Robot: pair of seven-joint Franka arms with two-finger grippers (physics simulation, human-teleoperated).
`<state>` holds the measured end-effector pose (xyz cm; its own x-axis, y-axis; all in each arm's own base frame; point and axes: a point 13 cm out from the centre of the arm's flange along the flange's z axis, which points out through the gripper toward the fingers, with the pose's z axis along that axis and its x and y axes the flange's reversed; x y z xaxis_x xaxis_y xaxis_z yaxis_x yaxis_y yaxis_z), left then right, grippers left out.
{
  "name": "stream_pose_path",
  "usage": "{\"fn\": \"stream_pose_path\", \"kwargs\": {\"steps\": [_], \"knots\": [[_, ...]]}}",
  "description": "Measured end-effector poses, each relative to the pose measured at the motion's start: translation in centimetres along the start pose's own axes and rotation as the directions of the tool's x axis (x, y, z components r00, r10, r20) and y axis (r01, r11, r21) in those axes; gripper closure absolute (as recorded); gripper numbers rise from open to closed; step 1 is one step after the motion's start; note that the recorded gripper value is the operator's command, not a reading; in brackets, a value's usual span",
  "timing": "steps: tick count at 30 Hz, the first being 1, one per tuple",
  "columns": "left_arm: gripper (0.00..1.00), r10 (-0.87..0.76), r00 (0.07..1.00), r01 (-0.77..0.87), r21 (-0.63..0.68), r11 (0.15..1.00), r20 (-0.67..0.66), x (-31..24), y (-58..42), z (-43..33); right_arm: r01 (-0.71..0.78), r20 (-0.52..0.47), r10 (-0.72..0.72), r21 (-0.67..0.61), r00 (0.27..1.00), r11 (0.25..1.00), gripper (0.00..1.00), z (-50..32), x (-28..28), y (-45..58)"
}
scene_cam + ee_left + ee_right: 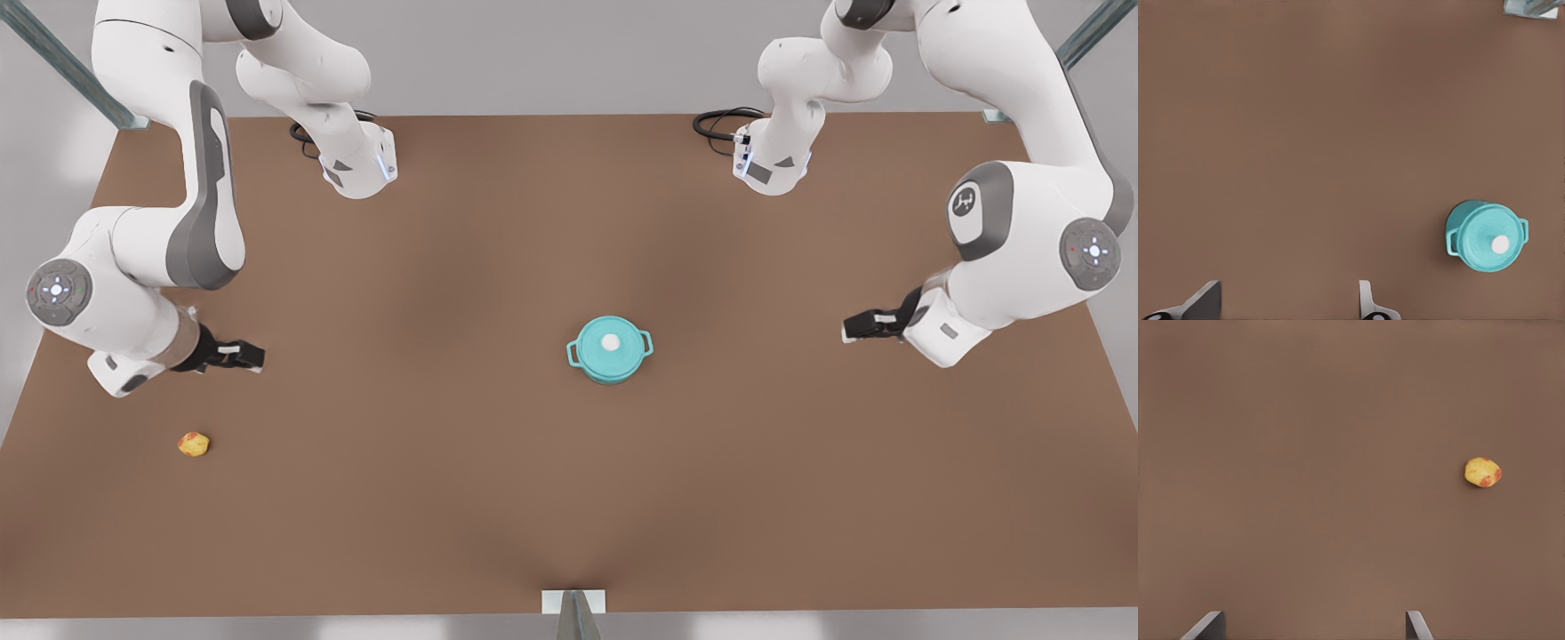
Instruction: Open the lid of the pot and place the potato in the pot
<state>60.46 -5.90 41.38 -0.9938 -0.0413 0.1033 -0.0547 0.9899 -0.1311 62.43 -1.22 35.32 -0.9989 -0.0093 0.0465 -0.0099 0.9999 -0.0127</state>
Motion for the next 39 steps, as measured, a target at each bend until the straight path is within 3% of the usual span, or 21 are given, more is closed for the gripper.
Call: {"fn": "stream_pose_path", "kwargs": {"steps": [5,9,11,17,25,31,39], "knots": [[0.0,0.042,0.999,-0.042,-0.005,0.999,0.013,-0.6,-3.3,1.8,0.003,0.07,-0.003,0.003,0.998,1.0,0.0,-0.6,-1.7,0.0],[0.0,0.297,0.952,-0.302,-0.08,0.95,-0.076,6.3,-23.1,11.4,-0.001,0.084,0.001,0.003,0.996,1.0,0.0,-0.4,-2.0,-0.4],[0.0,0.331,0.938,-0.342,-0.115,0.933,-0.099,9.1,-28.1,16.8,0.008,0.086,-0.009,0.005,0.996,1.0,0.0,-0.4,-2.1,-0.5],[0.0,0.208,0.976,-0.217,-0.159,0.963,-0.07,12.9,-26.5,28.0,0.173,0.08,-0.179,0.079,0.981,0.982,0.0,-0.7,-2.5,-5.0],[0.0,0.098,0.987,-0.089,-0.077,0.993,0.131,8.1,-32.0,31.2,0.435,0.045,-0.446,0.15,0.894,0.888,0.0,7.0,-6.5,-8.0],[0.0,0.029,0.985,-0.021,-0.048,0.999,0.172,7.4,-33.3,33.0,0.545,0.054,-0.568,0.219,0.821,0.809,0.0,11.2,-9.0,-12.5],[0.0,-0.005,0.984,0.015,-0.054,0.998,0.179,9.3,-33.8,35.3,0.665,0.016,-0.68,0.191,0.733,0.722,0.0,16.9,-8.4,-13.4]]}}
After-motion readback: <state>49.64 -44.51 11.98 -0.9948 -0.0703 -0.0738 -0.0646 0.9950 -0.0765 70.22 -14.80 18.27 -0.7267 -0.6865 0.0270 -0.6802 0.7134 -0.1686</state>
